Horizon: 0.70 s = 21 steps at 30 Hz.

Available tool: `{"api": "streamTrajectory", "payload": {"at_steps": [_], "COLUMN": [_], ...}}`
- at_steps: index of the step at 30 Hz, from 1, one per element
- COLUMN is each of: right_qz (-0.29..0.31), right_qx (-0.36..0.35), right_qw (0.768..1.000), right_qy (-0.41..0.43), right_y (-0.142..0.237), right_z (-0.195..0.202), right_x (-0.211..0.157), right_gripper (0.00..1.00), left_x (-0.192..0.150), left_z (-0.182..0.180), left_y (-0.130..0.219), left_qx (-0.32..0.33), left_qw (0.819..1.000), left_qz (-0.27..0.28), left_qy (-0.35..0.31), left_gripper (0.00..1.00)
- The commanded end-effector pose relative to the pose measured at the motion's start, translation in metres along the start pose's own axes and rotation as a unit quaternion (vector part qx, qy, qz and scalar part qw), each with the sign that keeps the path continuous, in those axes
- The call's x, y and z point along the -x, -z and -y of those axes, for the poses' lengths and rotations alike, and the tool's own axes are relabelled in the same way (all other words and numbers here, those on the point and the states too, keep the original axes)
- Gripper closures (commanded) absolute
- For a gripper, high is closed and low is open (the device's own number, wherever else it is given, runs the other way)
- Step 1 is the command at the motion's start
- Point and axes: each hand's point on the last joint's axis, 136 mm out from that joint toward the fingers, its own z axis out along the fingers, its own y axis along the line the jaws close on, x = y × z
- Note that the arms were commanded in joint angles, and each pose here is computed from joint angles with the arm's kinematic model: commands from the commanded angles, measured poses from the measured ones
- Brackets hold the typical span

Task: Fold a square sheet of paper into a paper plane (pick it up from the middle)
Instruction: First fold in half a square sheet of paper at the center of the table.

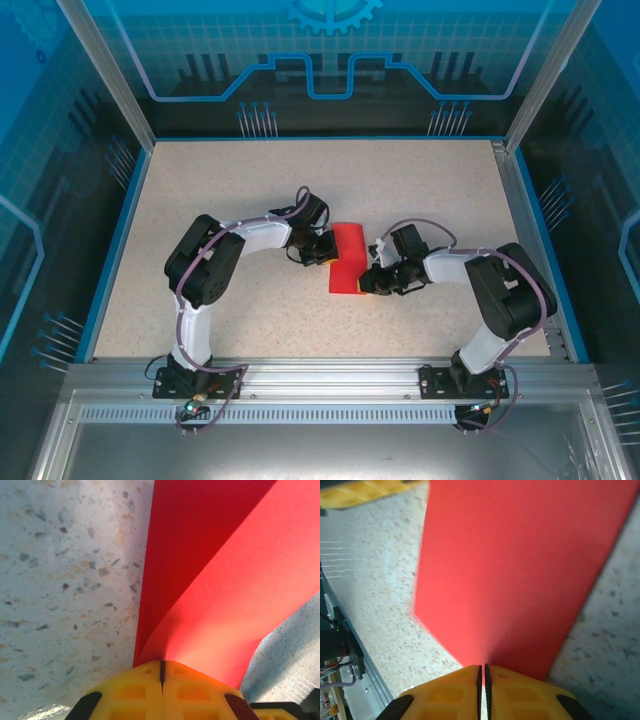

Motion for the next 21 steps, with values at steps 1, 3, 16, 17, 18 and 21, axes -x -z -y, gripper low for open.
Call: {"api": "streamTrajectory", "payload": {"at_steps": [1, 3, 16, 17, 18, 21], "right_qz": [-0.02, -0.016, -0.004, -0.007, -0.008, -0.008], "right_qx": [-0.016, -0.02, -0.011, -0.017, -0.02, -0.024], "right_qw": [1.0, 1.0, 1.0, 1.0, 1.0, 1.0], "right_qy": [-0.009, -0.008, 0.006, 0.002, 0.0, 0.0], "right_y": [-0.01, -0.008, -0.004, -0.006, -0.006, -0.006], "right_z": [0.011, 0.012, 0.004, 0.009, 0.011, 0.012], "right_x": [-0.017, -0.017, -0.013, -0.016, -0.016, -0.017], "right_gripper": [0.87, 0.87, 0.87, 0.87, 0.87, 0.87], "left_x": [-0.023, -0.023, -0.022, -0.023, -0.023, -0.023], "left_z": [-0.039, -0.04, -0.04, -0.04, -0.04, -0.04], "left_y": [-0.017, -0.017, -0.018, -0.018, -0.018, -0.017], "left_qx": [0.061, 0.062, 0.062, 0.061, 0.062, 0.063], "left_qw": [0.997, 0.997, 0.997, 0.997, 0.997, 0.997], "left_qz": [-0.035, -0.035, -0.034, -0.035, -0.036, -0.036], "left_qy": [0.008, 0.009, 0.009, 0.01, 0.009, 0.008], "left_gripper": [1.0, 1.0, 1.0, 1.0, 1.0, 1.0]}}
